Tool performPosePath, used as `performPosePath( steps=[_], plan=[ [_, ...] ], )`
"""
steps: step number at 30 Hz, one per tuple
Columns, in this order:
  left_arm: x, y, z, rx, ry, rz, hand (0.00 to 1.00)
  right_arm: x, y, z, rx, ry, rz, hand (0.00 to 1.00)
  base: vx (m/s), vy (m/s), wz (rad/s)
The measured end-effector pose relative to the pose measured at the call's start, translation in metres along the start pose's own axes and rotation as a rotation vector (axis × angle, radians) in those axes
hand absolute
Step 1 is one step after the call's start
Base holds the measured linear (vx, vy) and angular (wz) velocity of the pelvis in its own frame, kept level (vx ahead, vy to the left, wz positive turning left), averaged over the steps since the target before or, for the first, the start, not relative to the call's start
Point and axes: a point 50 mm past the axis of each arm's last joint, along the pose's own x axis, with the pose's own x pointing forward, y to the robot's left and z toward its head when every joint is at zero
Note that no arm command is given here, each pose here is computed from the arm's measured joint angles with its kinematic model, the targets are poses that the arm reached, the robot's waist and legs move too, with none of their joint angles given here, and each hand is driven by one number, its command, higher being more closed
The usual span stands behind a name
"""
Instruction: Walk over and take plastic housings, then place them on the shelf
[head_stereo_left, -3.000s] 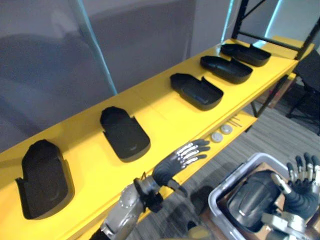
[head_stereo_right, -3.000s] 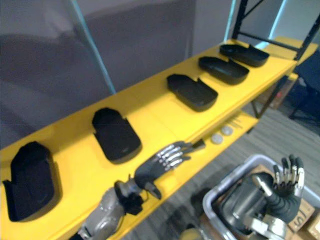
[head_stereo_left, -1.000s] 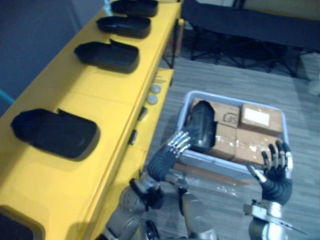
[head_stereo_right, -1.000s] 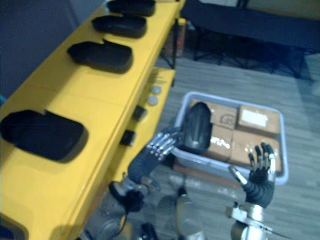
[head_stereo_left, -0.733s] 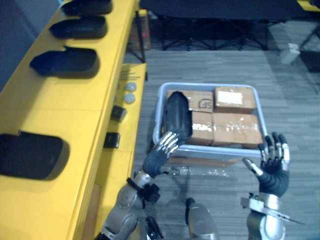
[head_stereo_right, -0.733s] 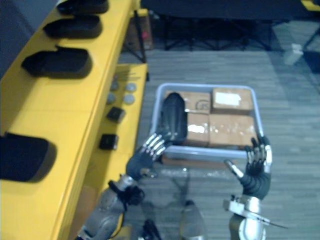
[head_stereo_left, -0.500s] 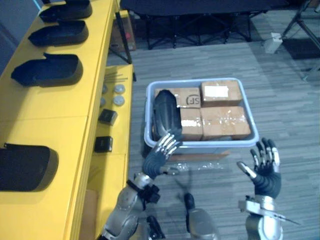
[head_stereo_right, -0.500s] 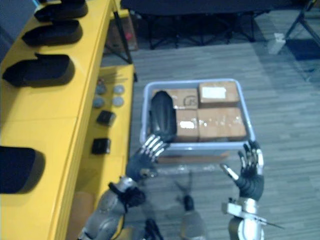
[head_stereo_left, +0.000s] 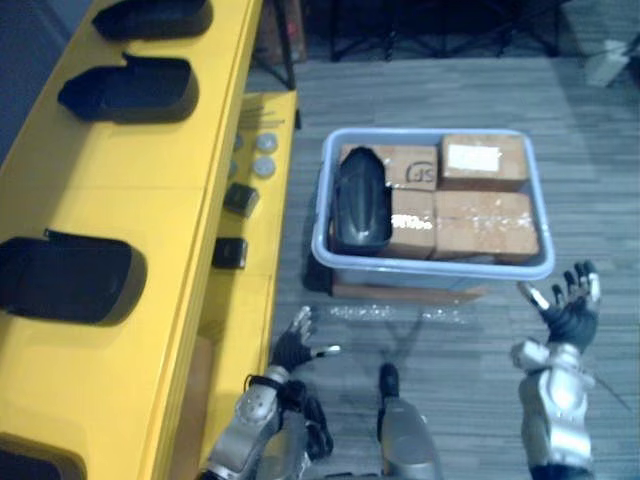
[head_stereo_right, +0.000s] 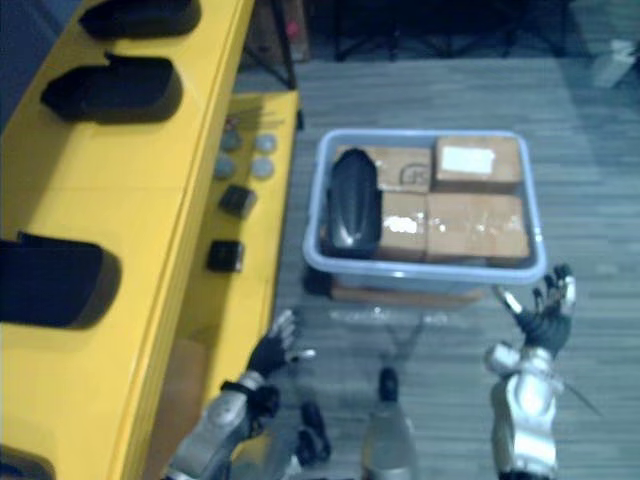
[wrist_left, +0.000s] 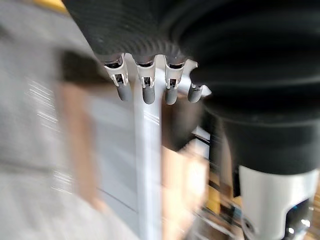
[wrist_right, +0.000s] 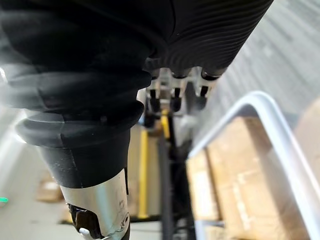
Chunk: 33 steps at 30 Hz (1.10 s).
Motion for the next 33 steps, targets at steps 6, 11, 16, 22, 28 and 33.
performPosePath(
  steps=[6,11,16,22,28,33],
  plan=[
    [-0.004,0.016,-0.036,0.073,0.154,0.093,0.00,0.074,0.019,0.053,0.029,-0.024,-0.109,0.00,-0.05,0.035,0.41],
    [-0.017,0.030,-0.064,0.038,0.241,0.233,0.00,0.102,0.023,0.085,-0.019,-0.015,-0.151,0.00,-0.03,0.032,0.29],
    [-0.028,0.048,-0.077,-0.032,0.264,0.342,0.00,0.110,0.033,0.096,-0.081,0.021,-0.145,0.00,-0.04,0.034,0.10],
    [-0.032,0.054,-0.084,-0.128,0.289,0.418,0.00,0.113,0.028,0.091,-0.131,0.122,-0.181,0.00,-0.06,-0.002,0.05],
    [-0.034,0.052,-0.093,-0.294,0.322,0.476,0.00,0.117,0.016,0.100,-0.193,0.138,-0.215,0.00,-0.07,-0.018,0.00],
    [-0.034,0.052,-0.093,-0.328,0.317,0.494,0.00,0.117,0.014,0.096,-0.207,0.172,-0.215,0.00,-0.01,-0.009,0.01]
  ],
)
